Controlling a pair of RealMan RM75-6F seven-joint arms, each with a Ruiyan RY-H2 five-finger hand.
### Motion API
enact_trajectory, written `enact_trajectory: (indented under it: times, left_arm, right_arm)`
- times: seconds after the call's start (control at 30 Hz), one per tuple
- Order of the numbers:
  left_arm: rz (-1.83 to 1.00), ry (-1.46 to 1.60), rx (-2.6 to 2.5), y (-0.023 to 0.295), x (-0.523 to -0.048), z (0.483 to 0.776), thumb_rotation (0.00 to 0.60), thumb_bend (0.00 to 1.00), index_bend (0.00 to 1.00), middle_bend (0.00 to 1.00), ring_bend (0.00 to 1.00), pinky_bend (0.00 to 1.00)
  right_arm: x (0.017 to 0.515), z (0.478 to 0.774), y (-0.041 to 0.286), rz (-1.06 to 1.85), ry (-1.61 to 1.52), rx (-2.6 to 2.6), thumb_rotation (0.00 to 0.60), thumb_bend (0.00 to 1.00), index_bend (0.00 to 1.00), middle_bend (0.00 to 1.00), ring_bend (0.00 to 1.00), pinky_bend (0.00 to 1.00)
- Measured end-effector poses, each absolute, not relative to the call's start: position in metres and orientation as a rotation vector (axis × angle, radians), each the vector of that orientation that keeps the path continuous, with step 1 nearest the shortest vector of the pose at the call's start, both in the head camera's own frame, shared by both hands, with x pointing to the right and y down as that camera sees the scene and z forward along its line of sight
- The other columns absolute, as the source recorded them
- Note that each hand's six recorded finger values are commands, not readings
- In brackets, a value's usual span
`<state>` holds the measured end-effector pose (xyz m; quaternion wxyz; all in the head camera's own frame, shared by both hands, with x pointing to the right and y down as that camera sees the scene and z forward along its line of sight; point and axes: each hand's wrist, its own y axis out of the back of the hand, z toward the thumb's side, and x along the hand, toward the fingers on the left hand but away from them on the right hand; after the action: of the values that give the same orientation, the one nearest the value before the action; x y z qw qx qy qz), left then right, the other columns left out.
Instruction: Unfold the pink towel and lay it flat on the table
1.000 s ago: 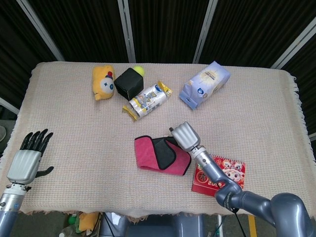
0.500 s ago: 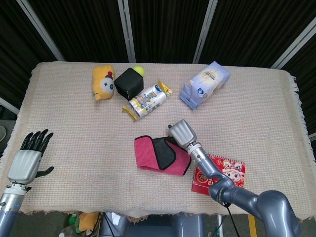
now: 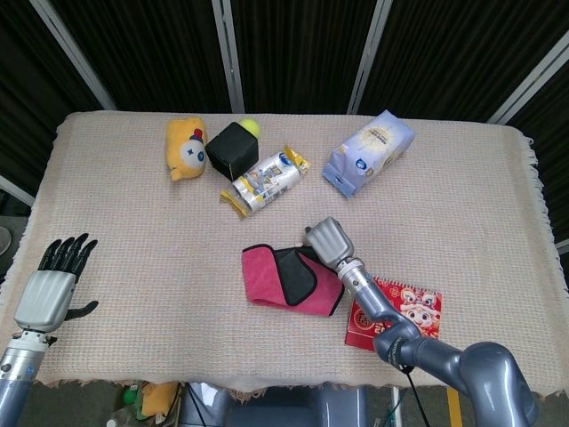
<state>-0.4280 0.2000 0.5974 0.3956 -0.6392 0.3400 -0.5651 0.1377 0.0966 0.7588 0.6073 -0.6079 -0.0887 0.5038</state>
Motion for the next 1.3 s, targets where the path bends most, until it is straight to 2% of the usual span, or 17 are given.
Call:
enact_trajectory:
  times: [0.83, 1.3]
  left_arm:
    - [-1.426, 0.868, -1.629, 0.200, -0.427, 0.596, 0.600, 0.00, 0.00, 0.00, 0.00, 0.00]
    - [-1.428, 0.864, -1.635, 0.200, -0.427, 0.598, 0.600, 0.00, 0.00, 0.00, 0.00, 0.00]
  right_arm:
    - [0.128, 0.762, 0.113, 1.158, -0.146, -1.394, 0.600, 0.37, 0.49, 0.99, 1.00, 0.98]
    - [0.127, 0.760, 0.114, 1.153, -0.152, -1.387, 0.600, 0.46, 0.56, 0.99, 1.00, 0.98]
